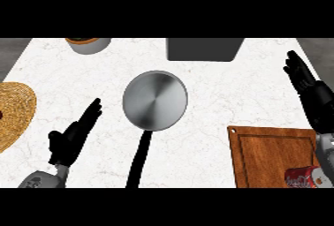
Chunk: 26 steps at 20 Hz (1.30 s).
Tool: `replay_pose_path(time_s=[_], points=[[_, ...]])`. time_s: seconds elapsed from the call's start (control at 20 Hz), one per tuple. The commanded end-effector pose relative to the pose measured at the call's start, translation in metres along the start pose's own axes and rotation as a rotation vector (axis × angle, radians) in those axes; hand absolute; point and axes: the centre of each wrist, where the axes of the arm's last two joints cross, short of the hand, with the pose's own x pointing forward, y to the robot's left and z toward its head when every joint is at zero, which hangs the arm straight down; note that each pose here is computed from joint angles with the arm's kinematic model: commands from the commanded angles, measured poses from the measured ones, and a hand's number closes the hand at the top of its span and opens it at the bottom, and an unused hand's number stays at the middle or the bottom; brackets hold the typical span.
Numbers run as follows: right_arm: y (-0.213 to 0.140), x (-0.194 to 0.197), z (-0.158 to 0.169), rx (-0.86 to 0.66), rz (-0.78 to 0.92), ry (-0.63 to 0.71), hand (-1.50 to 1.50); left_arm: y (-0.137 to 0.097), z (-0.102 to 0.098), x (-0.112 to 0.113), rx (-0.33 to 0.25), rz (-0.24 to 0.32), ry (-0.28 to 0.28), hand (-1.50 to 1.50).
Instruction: Pick the can from the cutting board and place it in the pan
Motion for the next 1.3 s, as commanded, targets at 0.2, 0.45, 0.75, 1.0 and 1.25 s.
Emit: replay_pose_path(time_s=[0.2,0.45,0.75,1.0,1.25], points=[[-0.048,-0.002,0.025,-0.022,-0.326,-0.054,-1.5,0.031,0.011,0.008,0.23,-0.188,0.011,0.0],[-0.118,-0.061,0.085,-0.41,-0.119,0.369,-1.5,0.046,0.034,-0.013,0.264,-0.174,0.098,0.0],[-0.168,-0.042,0.14,-0.101,0.242,0.436,-1.5,0.028,0.044,-0.003,0.241,-0.16,0.082,0.0],[-0.194,-0.006,0.134,0.044,0.359,0.43,-1.5,0.024,0.037,0.014,0.234,-0.185,0.066,0.0],[-0.191,0.014,0.11,0.227,0.379,0.449,-1.5,0.025,0.024,0.024,0.234,-0.196,0.061,0.0]])
